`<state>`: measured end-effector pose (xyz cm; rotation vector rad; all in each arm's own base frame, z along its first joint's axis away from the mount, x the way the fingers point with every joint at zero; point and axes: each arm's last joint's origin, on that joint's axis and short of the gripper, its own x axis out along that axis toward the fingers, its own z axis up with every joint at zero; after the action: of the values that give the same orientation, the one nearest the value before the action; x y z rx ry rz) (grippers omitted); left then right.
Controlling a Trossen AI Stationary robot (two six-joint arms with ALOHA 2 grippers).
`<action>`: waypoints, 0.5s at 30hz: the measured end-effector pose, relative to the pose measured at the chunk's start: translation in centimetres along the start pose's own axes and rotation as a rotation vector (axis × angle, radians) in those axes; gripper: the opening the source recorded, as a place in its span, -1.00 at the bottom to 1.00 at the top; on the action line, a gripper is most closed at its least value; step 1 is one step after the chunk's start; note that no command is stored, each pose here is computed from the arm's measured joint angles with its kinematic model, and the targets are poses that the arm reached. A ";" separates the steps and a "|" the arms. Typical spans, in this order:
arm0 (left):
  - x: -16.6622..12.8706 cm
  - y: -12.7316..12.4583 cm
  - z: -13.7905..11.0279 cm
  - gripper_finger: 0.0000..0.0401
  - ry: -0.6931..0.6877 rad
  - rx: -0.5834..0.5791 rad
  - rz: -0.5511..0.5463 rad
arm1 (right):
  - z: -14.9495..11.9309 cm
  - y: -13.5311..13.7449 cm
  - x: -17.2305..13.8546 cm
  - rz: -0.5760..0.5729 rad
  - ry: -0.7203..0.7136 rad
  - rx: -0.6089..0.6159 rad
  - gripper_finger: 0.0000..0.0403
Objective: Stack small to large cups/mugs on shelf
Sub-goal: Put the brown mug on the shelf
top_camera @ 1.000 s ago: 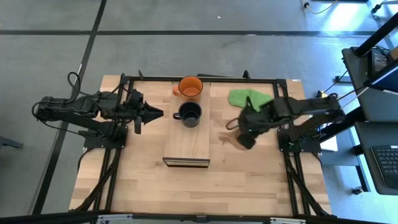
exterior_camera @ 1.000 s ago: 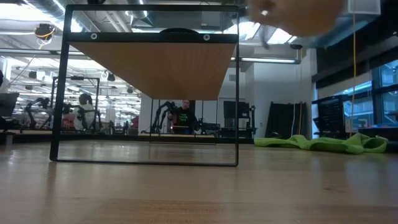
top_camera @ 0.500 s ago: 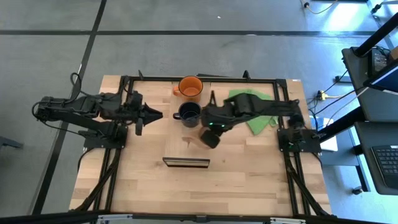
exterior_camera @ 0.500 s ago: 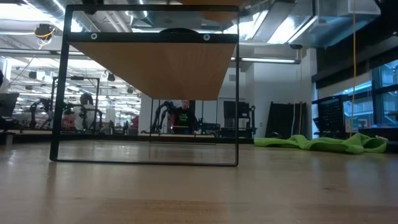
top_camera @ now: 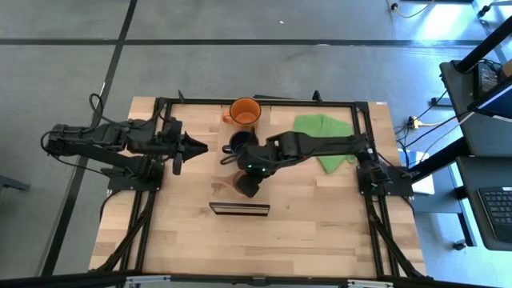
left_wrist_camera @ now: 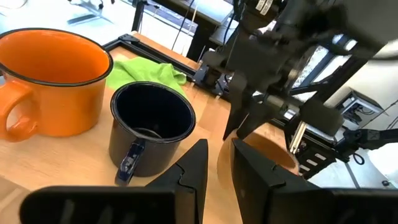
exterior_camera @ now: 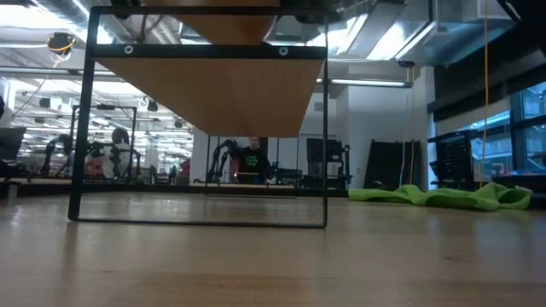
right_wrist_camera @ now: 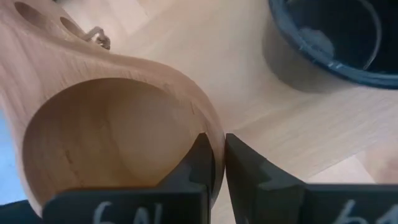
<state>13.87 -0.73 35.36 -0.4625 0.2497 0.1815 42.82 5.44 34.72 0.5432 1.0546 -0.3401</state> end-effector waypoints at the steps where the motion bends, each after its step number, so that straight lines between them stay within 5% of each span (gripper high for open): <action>1: -0.1 0.0 0.0 -0.69 -0.001 0.000 0.000 | 0.0 0.0 0.4 -0.004 0.011 0.000 -0.86; 15: -0.1 0.0 0.0 -0.69 -0.003 -0.002 -0.002 | -0.5 -0.3 0.8 -0.077 0.036 -0.011 -0.77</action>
<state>13.76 -0.72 35.41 -0.4645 0.2457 0.1808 42.73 5.51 33.71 0.5006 1.1134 -0.3935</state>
